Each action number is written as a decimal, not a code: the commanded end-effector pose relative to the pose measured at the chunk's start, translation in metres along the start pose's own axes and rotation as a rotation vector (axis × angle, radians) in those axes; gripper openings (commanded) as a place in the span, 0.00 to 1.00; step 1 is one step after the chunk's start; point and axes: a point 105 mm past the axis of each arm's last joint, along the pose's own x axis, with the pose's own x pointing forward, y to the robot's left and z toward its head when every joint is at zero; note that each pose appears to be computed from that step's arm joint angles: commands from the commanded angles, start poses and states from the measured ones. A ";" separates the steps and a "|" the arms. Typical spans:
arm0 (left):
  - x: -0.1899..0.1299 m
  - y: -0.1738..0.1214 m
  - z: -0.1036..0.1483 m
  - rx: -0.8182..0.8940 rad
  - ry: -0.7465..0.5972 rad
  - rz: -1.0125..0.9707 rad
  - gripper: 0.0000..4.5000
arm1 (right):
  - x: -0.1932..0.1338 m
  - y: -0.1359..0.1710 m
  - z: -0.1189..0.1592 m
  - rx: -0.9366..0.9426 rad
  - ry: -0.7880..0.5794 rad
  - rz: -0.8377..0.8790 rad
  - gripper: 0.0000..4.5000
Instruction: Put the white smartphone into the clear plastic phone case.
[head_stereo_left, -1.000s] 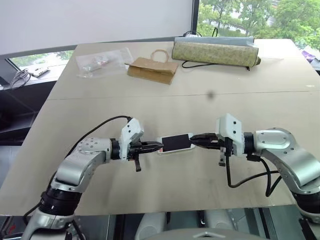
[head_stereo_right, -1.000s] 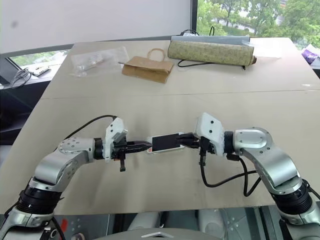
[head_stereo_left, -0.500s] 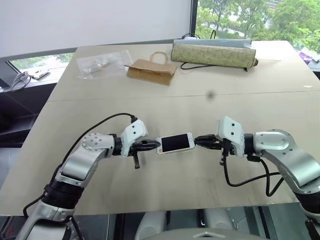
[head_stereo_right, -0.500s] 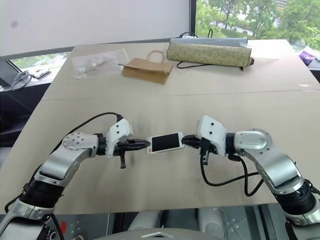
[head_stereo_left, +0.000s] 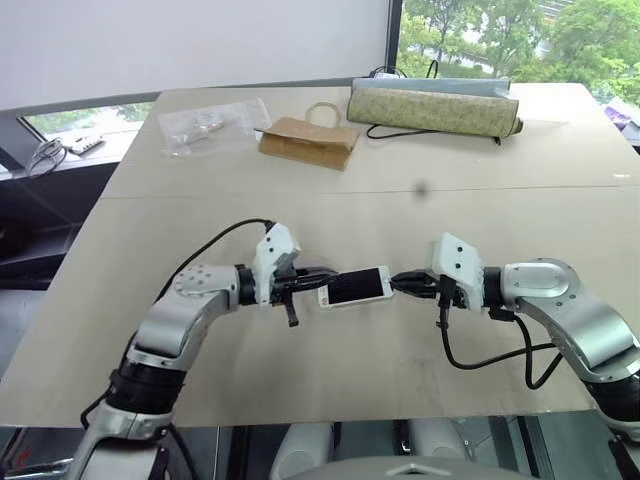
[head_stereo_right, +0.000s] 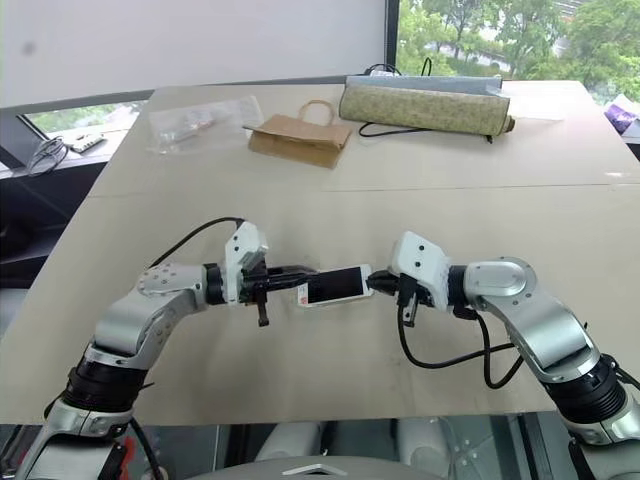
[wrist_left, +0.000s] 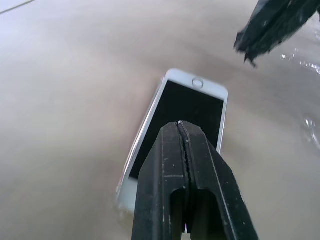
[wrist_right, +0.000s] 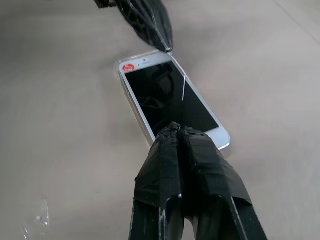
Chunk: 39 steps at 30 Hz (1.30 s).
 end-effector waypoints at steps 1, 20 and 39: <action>0.008 -0.003 0.004 0.034 0.017 -0.024 0.00 | -0.003 0.000 0.004 -0.031 0.004 -0.006 0.01; 0.044 -0.011 -0.010 0.064 0.184 -0.128 0.00 | -0.008 0.012 -0.002 0.020 0.043 -0.031 0.01; -0.008 0.007 -0.016 -0.014 0.162 0.035 0.00 | -0.003 0.003 0.007 0.030 -0.002 -0.008 0.01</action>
